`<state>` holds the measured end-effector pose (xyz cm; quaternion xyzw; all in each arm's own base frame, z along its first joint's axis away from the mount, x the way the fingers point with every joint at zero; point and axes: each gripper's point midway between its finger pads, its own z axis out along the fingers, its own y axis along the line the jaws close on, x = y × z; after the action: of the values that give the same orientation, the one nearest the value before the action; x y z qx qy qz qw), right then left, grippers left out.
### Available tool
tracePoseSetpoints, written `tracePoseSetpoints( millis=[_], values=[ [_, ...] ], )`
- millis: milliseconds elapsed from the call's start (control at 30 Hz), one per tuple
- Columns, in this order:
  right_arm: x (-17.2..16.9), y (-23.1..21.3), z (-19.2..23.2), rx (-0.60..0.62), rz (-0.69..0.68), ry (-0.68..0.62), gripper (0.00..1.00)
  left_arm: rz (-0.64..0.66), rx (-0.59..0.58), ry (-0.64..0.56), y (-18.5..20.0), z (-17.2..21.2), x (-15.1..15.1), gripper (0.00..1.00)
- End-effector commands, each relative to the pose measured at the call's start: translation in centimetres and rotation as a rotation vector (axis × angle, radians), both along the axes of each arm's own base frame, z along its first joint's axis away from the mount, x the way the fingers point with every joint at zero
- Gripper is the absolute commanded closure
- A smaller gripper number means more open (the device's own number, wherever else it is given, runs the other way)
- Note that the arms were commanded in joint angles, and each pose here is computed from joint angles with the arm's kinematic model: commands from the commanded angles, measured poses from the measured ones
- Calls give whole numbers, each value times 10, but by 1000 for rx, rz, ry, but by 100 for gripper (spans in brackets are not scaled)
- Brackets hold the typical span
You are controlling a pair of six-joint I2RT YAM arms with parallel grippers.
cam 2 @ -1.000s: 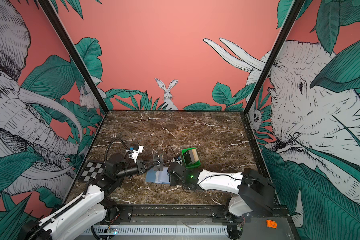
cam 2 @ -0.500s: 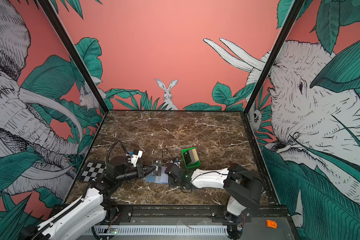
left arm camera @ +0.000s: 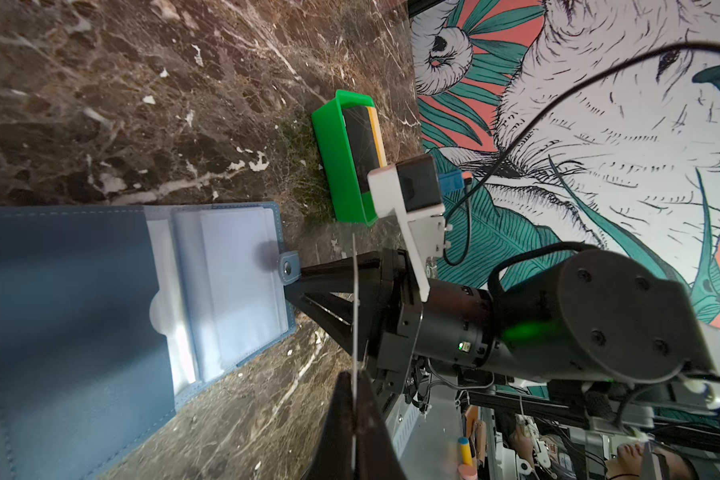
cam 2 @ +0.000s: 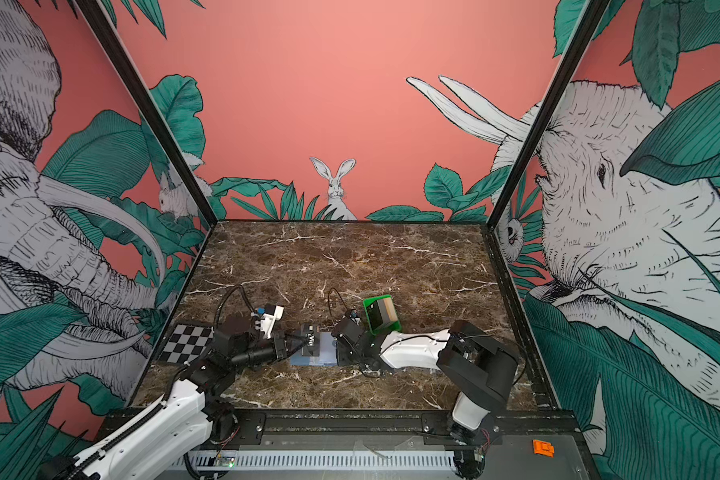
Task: Put the credit cards into the card holder
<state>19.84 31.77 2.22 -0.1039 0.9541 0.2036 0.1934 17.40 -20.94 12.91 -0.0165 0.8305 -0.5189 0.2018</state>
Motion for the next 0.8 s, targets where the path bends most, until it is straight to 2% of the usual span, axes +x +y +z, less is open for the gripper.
tracePoseSetpoints(
  millis=[0,167,400,567,767],
  values=[
    [3,-14,-7,-57,-9,6,84,38,31,14,7,-9,2,98],
    [1,-9,8,-11,35,-17,83,90,69,24,15,-20,5,99],
    [-3,-1,34,80,54,-47,81,48,70,61,4,-29,10,100],
    [-7,8,33,95,69,-28,81,46,137,63,7,-38,15,100],
    [-9,10,19,58,58,-16,81,55,128,82,5,-48,18,100]
  ],
)
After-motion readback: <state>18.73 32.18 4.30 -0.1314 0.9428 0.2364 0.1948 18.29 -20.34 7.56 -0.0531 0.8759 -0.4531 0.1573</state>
